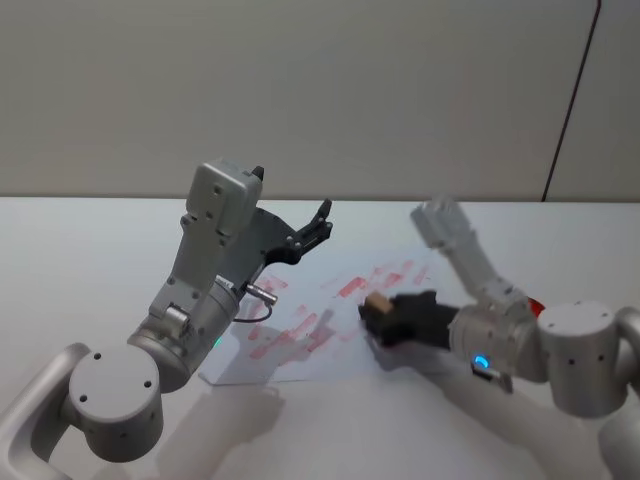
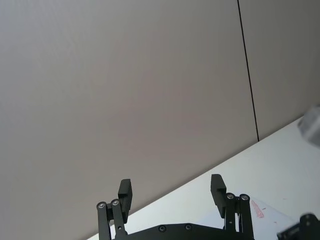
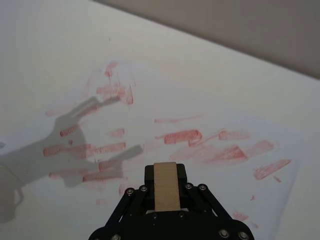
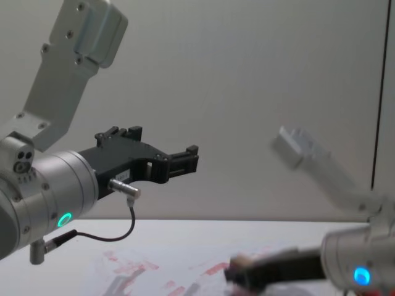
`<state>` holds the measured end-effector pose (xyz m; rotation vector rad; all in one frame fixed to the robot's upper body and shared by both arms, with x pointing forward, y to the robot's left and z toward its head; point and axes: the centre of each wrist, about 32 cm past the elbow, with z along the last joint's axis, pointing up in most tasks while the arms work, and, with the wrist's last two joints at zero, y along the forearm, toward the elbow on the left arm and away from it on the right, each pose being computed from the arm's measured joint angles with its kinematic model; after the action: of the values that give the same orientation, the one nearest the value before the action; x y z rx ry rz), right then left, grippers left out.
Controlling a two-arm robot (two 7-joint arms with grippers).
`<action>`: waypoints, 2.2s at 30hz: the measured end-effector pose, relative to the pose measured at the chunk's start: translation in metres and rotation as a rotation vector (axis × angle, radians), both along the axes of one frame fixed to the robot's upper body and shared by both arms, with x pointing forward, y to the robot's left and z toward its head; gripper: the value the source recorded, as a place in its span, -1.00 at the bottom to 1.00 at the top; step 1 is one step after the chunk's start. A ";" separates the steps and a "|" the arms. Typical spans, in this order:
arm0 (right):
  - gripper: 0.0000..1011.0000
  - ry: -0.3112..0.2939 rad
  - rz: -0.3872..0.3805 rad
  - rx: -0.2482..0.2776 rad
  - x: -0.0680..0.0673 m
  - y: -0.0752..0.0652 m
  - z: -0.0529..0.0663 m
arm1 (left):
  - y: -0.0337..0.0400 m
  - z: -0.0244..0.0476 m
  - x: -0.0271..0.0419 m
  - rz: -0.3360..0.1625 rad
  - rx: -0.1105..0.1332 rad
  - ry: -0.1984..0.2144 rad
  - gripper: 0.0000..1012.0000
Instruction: Use the one hand to pick up the stamp and affix it onto the A4 paper.
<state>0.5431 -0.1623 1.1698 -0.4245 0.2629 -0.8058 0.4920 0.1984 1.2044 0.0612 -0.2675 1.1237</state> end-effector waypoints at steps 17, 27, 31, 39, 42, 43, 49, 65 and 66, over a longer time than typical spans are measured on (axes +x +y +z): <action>-0.57 -0.144 -0.129 0.110 -0.015 -0.041 0.035 | 0.0000 0.0000 0.0000 0.000 0.000 0.000 0.98; -0.57 -0.144 -0.218 0.053 -0.029 -0.069 0.033 | 0.0000 0.0000 0.0000 0.000 0.000 0.000 0.98; -0.57 -0.142 -0.249 0.024 -0.033 -0.077 0.030 | 0.0000 0.0000 0.0000 0.000 0.000 0.000 0.98; -0.57 -0.136 -0.290 -0.020 -0.034 -0.085 0.024 | 0.0000 0.0000 0.0000 0.000 0.000 0.000 0.98; -0.57 -0.129 -0.297 -0.032 -0.033 -0.086 0.021 | 0.0000 0.0000 0.0000 0.000 0.000 0.000 0.98; -0.57 -0.126 -0.300 -0.037 -0.033 -0.087 0.021 | 0.0000 0.0000 0.0000 0.000 0.000 0.000 0.98; -0.57 -0.108 -0.306 -0.062 -0.031 -0.088 0.017 | 0.0000 0.0000 0.0000 0.000 0.000 0.000 0.98; -0.57 -0.065 -0.334 -0.125 -0.031 -0.092 0.010 | 0.0000 0.0000 0.0000 0.000 0.000 0.000 0.98; -0.56 -0.064 -0.335 -0.127 -0.031 -0.093 0.010 | 0.0000 0.0000 0.0000 0.000 0.000 0.000 0.98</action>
<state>0.5122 -0.2548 1.1795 -0.4800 0.2266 -1.1672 0.4920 0.1984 1.2044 0.0612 -0.2675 1.1237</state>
